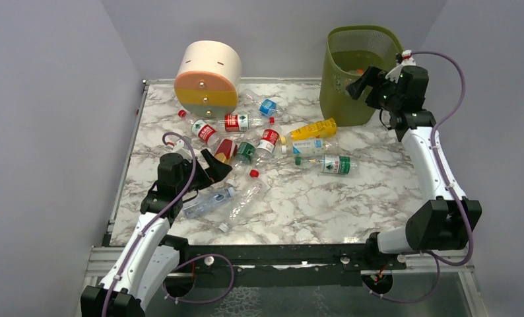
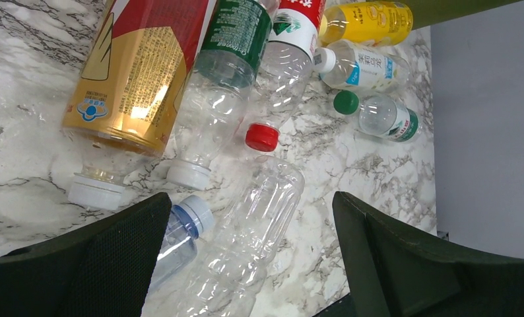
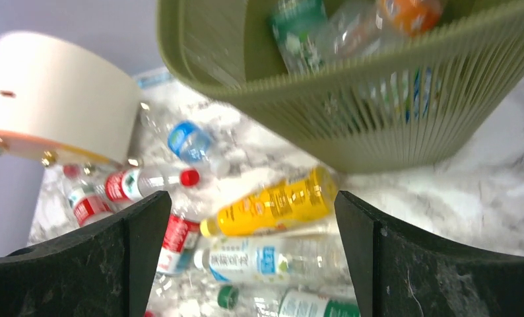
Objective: Put the plastic bottles in the bin
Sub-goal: Pick up the plastic bottle at the center of the board.
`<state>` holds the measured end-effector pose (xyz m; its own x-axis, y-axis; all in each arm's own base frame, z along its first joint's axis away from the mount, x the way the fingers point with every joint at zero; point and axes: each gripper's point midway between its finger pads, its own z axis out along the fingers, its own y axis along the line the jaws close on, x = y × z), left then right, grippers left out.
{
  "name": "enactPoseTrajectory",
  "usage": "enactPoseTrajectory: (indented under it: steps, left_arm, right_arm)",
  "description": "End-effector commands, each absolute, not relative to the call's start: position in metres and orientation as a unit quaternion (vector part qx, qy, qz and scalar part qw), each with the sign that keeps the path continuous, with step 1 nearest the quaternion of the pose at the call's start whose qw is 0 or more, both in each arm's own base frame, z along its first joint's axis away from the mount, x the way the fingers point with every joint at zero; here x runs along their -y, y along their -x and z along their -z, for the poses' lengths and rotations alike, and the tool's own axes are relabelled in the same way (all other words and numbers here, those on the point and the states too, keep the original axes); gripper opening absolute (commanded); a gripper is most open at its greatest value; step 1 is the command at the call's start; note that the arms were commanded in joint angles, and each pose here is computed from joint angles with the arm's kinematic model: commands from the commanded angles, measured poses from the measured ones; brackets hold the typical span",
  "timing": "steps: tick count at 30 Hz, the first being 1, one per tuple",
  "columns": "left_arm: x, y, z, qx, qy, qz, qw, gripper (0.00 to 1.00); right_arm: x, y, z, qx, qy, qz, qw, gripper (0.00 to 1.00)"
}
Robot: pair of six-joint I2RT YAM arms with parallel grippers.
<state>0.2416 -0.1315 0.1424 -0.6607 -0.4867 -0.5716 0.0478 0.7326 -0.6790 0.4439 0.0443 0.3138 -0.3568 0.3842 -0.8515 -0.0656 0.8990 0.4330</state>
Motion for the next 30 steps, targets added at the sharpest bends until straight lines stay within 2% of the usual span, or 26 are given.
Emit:
enactPoseTrajectory:
  steps: [1, 10, 17, 24, 30]
  left_arm:
    - [0.133, -0.248, -0.151, -0.835, 0.119, 0.347, 0.411, 0.99]
    - [0.134, -0.245, -0.147, -0.834, 0.122, 0.350, 0.410, 0.99]
    - [0.134, -0.243, -0.146, -0.833, 0.122, 0.352, 0.409, 0.99]
    - [0.135, -0.242, -0.143, -0.834, 0.121, 0.353, 0.406, 0.99]
    - [0.135, -0.241, -0.144, -0.833, 0.121, 0.354, 0.408, 0.99]
  right_arm:
    - [-0.058, -0.424, -0.292, -0.815, -0.076, -0.205, 0.537, 0.98]
    - [-0.094, -0.391, -0.211, -0.861, -0.059, -0.196, 0.465, 0.97]
    - [-0.096, -0.386, -0.156, -0.887, -0.053, -0.168, 0.427, 0.97]
    - [-0.094, -0.391, -0.123, -0.901, -0.057, -0.152, 0.403, 0.97]
    - [-0.095, -0.374, -0.094, -0.915, -0.053, -0.153, 0.370, 0.97]
